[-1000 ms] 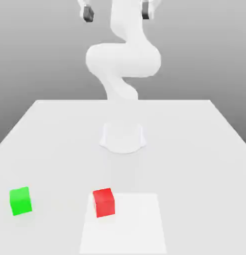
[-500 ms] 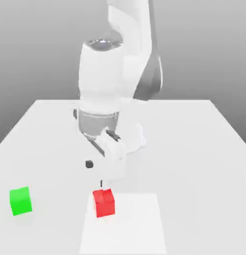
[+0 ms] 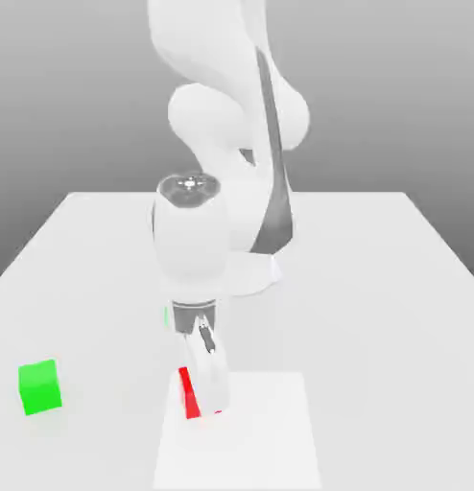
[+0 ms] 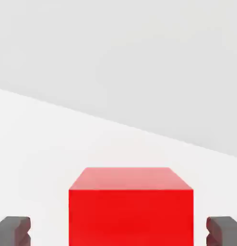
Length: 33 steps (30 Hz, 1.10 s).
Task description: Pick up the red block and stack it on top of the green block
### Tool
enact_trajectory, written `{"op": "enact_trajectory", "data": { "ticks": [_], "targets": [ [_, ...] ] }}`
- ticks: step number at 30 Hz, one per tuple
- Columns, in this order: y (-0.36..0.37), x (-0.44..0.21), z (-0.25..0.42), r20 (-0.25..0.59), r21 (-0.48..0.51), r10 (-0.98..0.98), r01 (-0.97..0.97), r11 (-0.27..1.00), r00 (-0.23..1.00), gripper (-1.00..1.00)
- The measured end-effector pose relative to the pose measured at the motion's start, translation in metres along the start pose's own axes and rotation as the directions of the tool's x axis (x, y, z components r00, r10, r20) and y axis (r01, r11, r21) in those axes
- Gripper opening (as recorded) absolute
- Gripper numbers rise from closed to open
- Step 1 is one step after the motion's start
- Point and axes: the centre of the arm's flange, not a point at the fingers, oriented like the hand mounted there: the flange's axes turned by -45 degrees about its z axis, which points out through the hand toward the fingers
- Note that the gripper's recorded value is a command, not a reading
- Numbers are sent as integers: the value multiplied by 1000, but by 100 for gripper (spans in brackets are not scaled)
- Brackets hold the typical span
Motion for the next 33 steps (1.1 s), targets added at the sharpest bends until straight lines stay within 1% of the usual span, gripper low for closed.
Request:
{"op": "enact_trajectory", "data": {
  "ticks": [6, 19, 20, 22, 26, 30, 33],
  "targets": [
    [0, 0, 1, -1, 2, 0, 0, 1000, 1000, -100],
    [-1, -1, -61, -1, 1, -2, 2, 1000, 1000, -100],
    [-1, 2, -64, 0, 1, 30, -30, 1000, 1000, -100],
    [4, 26, -68, 3, 3, 160, -161, 987, 987, -100],
    [14, 73, -76, 9, 6, 423, -423, 906, 906, -100],
    [25, 111, -84, 12, 5, 637, -637, 770, 770, -100],
    [36, 140, -89, 11, 2, 772, -772, 635, 635, -100]
  ]
}}
